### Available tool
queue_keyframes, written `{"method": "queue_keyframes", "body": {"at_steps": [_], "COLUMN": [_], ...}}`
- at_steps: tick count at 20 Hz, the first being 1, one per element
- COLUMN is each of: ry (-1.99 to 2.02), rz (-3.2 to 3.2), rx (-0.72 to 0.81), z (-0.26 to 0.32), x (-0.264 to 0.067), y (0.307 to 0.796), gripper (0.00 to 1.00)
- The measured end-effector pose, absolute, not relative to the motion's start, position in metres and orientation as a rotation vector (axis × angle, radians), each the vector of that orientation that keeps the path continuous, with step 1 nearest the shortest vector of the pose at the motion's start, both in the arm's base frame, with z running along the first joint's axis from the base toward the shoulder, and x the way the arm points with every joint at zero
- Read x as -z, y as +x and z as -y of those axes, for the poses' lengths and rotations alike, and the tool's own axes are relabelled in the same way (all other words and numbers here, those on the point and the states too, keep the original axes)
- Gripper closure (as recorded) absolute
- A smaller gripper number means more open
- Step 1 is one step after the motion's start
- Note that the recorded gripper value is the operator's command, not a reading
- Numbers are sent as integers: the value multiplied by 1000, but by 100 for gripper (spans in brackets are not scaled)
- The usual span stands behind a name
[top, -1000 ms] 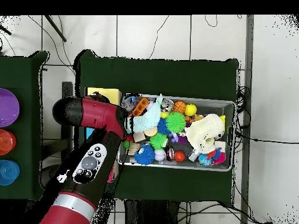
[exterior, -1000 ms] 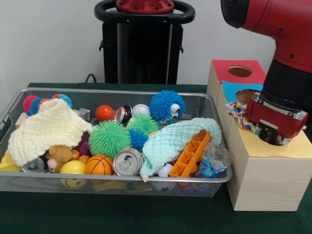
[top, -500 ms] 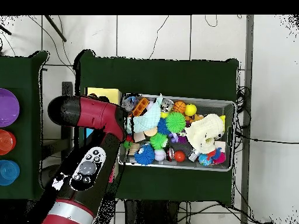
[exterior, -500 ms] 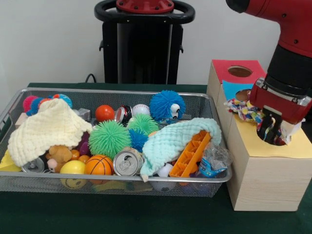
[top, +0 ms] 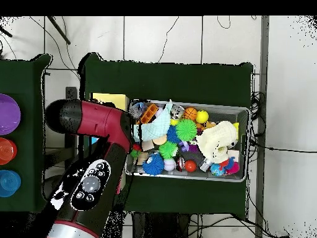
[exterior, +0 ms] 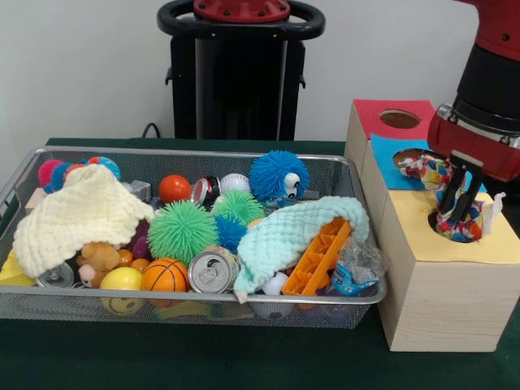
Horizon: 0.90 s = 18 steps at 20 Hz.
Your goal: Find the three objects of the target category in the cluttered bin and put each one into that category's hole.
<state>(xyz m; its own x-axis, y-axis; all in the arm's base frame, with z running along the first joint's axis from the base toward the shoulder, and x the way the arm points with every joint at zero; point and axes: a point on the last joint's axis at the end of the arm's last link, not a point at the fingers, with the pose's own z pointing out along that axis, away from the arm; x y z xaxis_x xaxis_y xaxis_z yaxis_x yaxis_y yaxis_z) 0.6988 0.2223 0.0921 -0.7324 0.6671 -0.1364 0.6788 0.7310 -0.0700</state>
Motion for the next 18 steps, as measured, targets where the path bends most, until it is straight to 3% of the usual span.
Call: {"method": "queue_keyframes", "body": {"at_steps": [18], "ry": [1104], "rz": [-2826], "rx": [171], "z": [-223], "x": [-95], "y": [699], "gripper": [100]}}
